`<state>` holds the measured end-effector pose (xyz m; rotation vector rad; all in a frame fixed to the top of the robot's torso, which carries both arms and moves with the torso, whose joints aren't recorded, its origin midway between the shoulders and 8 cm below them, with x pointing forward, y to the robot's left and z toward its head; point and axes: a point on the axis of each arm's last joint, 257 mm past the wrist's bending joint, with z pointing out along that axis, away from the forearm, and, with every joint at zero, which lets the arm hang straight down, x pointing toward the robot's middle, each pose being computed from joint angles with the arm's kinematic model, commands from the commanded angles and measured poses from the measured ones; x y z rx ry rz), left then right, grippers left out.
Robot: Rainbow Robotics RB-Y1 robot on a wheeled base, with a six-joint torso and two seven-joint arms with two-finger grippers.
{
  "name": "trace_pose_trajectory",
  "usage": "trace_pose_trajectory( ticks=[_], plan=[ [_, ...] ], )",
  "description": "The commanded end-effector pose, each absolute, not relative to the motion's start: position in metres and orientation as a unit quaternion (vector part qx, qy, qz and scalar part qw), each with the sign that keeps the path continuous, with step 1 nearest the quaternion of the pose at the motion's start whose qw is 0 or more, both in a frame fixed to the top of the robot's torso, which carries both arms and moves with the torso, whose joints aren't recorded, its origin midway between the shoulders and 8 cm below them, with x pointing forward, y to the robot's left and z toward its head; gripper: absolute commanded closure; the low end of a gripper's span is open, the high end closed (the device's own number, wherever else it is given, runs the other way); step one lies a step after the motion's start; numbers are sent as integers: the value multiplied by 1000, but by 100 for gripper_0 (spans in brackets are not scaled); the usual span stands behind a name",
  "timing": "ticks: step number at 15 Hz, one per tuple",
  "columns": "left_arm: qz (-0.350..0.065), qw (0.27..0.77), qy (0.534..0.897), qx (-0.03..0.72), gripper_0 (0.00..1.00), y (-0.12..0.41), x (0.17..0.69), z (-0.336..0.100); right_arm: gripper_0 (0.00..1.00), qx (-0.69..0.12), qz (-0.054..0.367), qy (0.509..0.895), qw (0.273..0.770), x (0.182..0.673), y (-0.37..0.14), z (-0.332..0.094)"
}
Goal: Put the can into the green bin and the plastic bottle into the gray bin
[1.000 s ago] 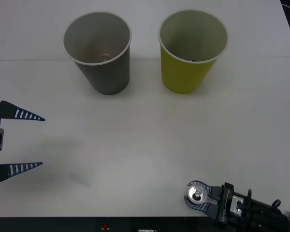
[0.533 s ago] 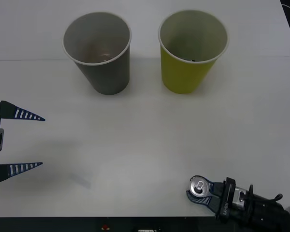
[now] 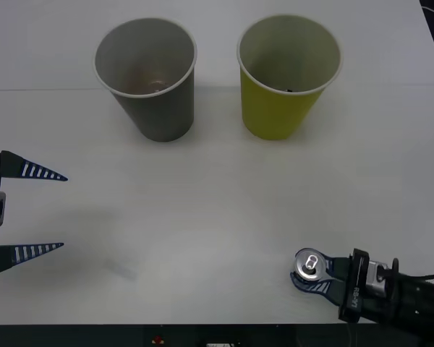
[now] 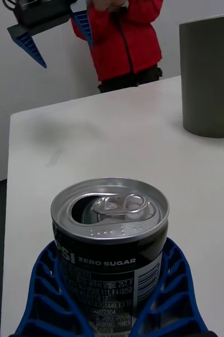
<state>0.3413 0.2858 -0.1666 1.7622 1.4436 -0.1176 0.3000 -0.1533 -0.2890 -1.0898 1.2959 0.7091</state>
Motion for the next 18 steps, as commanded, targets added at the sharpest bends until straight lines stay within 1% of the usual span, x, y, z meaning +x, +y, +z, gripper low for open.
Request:
trace_pose_trajectory(
  ticks=[1, 6, 9, 12, 15, 16, 18],
  plan=[
    [-47, 417, 575, 702, 0, 286, 341, -167, 100, -475, 302, 577, 591, 297, -159, -272],
    [-47, 417, 575, 702, 0, 286, 341, -167, 100, -489, 265, 617, 557, 301, -179, -236],
    [-47, 417, 575, 702, 0, 286, 341, -167, 100, -487, 253, 634, 544, 304, -185, -218],
    [-47, 417, 575, 702, 0, 286, 341, -167, 100, -486, 231, 654, 531, 306, -192, -197],
    [-47, 417, 575, 702, 0, 286, 341, -167, 100, -482, 204, 678, 516, 306, -193, -175],
    [-47, 417, 575, 702, 0, 286, 341, -167, 100, -477, 184, 691, 511, 308, -197, -167],
    [-47, 417, 575, 702, 0, 286, 341, -167, 100, -467, 161, 709, 504, 311, -200, -157]
  ],
)
